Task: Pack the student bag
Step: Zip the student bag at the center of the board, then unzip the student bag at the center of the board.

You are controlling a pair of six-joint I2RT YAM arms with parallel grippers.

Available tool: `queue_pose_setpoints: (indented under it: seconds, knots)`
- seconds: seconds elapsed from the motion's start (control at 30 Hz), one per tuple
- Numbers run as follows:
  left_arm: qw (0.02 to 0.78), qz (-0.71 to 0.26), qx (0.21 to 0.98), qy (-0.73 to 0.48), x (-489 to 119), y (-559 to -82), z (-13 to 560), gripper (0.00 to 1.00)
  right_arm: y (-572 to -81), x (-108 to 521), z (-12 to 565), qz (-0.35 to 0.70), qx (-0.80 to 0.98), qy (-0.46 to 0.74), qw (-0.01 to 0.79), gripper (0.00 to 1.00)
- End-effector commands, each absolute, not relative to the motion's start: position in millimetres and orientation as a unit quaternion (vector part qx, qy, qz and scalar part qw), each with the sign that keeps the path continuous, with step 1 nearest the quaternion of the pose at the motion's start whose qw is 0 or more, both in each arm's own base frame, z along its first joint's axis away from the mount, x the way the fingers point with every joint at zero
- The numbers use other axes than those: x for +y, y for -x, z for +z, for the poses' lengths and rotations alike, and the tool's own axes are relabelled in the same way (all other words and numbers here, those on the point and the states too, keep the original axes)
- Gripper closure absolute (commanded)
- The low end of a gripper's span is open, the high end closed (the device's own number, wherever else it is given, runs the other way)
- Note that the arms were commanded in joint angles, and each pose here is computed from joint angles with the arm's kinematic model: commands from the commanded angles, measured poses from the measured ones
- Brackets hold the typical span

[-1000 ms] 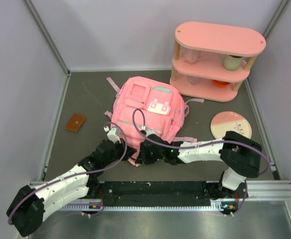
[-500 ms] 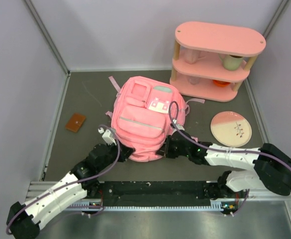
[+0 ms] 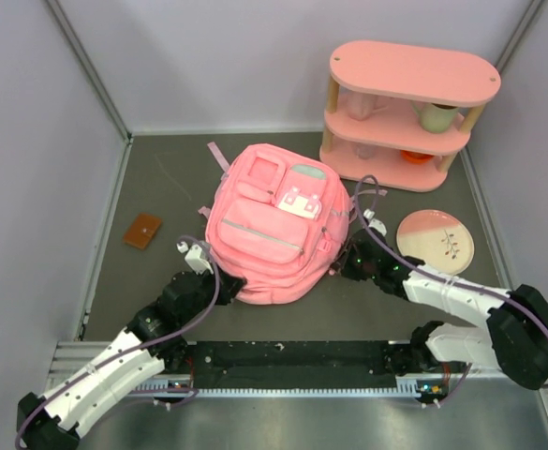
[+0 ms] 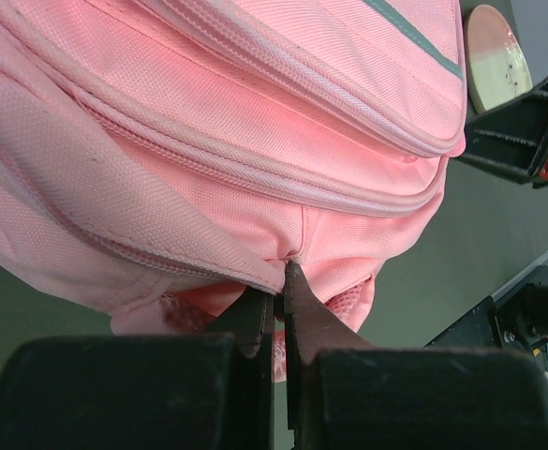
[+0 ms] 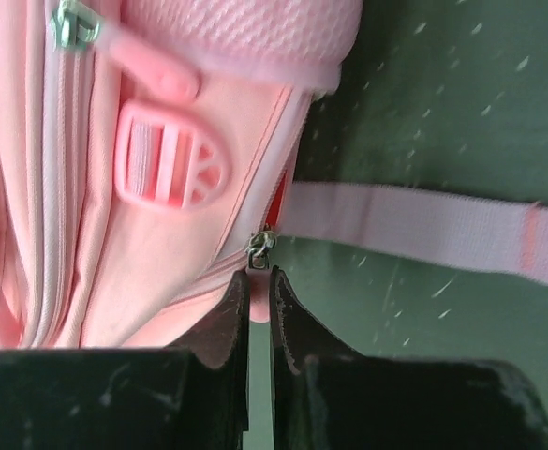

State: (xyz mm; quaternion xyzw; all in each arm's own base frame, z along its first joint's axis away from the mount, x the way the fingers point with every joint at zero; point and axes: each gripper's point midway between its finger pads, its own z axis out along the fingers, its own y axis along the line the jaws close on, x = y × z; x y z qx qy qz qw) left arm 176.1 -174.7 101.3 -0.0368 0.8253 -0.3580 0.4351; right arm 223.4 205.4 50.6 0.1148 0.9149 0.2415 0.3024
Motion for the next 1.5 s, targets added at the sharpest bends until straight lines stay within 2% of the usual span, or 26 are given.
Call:
queue_pose_setpoints:
  seconds: [0.0,0.13,0.23,0.3,0.37,0.43,0.47,0.6,0.77,0.9,1.23,1.47]
  knots:
    - [0.491,-0.369,0.788,0.041,-171.7,-191.1,141.4,1.00,-253.4,145.1,36.8,0.118,0.929,-0.143,0.321,1.00]
    - [0.484,-0.391,0.783,0.026,-180.0,-186.3,142.2,1.00,-277.6,146.0,31.5,0.100,0.931,-0.135,0.325,1.00]
    - [0.466,-0.429,0.774,-0.003,-195.6,-177.7,149.3,1.00,-289.4,156.7,35.0,0.134,0.930,-0.134,0.315,1.00]
    - [0.442,-0.444,0.779,-0.021,-204.4,-170.3,150.5,1.00,-287.4,162.9,44.2,0.157,0.926,-0.127,0.319,0.79]
    - [0.428,-0.446,0.786,-0.027,-208.5,-167.4,147.9,1.00,-280.3,161.8,67.7,0.183,0.912,-0.128,0.344,0.48]
    - [0.423,-0.444,0.790,-0.023,-209.0,-167.0,146.2,1.00,-271.3,158.3,84.5,0.197,0.904,-0.124,0.359,0.39]
    - [0.421,-0.444,0.791,-0.024,-210.0,-165.9,145.1,1.00,-267.8,162.4,106.8,0.228,0.888,-0.108,0.385,0.38]
    - [0.424,-0.438,0.792,-0.021,-208.7,-167.6,142.6,1.00,-250.5,201.6,144.3,0.320,0.863,0.010,0.391,0.39]
    - [0.426,-0.443,0.789,-0.016,-209.0,-167.5,144.2,1.00,-237.1,242.1,150.7,0.308,0.868,0.116,0.371,0.46]
    - [0.426,-0.443,0.789,-0.015,-209.3,-167.7,143.1,1.00,-234.8,259.4,139.4,0.301,0.870,0.150,0.360,0.50]
    - [0.427,-0.440,0.790,-0.017,-210.1,-169.6,143.5,1.00,-240.3,275.1,132.4,0.295,0.866,0.181,0.362,0.56]
    - [0.431,-0.442,0.787,-0.010,-208.7,-170.3,144.8,1.00,-238.6,261.5,144.8,0.286,0.866,0.141,0.386,0.59]
